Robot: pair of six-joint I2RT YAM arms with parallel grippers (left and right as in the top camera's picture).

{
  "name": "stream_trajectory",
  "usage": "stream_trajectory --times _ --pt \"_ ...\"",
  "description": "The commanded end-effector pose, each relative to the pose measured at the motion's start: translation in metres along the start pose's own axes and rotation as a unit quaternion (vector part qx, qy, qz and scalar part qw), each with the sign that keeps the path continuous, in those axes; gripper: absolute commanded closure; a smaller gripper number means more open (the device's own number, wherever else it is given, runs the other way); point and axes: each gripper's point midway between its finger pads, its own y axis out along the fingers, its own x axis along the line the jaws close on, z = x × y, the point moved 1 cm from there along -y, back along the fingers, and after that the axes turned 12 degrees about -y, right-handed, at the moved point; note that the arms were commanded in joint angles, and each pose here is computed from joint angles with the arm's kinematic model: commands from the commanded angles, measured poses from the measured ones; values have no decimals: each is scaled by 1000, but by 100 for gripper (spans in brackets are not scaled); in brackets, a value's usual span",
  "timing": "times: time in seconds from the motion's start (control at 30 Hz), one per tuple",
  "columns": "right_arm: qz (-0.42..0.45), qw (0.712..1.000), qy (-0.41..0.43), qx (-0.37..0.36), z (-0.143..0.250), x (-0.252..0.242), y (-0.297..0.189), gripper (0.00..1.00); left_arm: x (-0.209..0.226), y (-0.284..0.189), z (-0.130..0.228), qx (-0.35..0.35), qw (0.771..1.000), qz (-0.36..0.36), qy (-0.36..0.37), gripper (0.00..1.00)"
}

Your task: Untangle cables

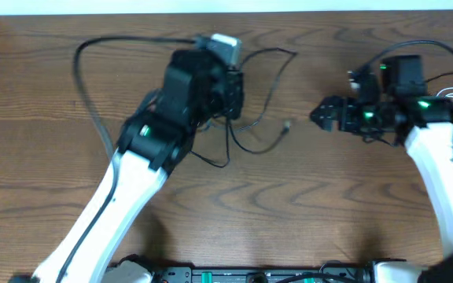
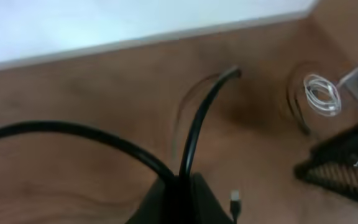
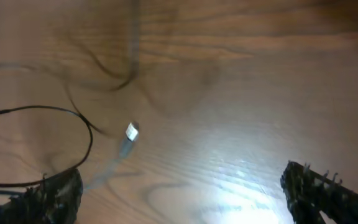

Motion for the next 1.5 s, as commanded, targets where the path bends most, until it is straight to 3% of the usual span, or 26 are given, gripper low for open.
stream_trajectory --times 0.0,0.13,0.23,0.33,0.5,0.6,0.77,0.93,1.17,1.47 --pt "3 1000 4 -21 -2 -4 -19 1 -27 12 -7 50 997 60 -7 93" --pt "10 1000 21 -20 3 -11 -28 1 -51 25 -19 97 989 107 -12 92" --pt "10 1000 23 -14 6 -13 -28 1 -87 27 -40 97 974 203 17 92" --pt "8 1000 13 -9 8 -12 -28 1 -116 25 -67 62 957 279 39 93" --pt "12 1000 27 -1 13 -17 -31 1 -137 19 -109 -29 945 320 61 92" --pt "16 999 39 -1 15 -23 -33 1 -145 21 -112 -42 940 330 71 93" --pt "20 999 40 1 17 -29 -36 1 -136 51 -79 21 949 311 46 93" --pt "20 999 32 6 20 -30 -36 1 -103 109 -13 146 954 260 -11 93" --pt "20 999 33 7 20 -29 -36 1 -58 158 73 301 932 182 -86 93" --pt "17 999 37 24 28 -27 -36 1 -12 168 135 396 909 54 -115 93"
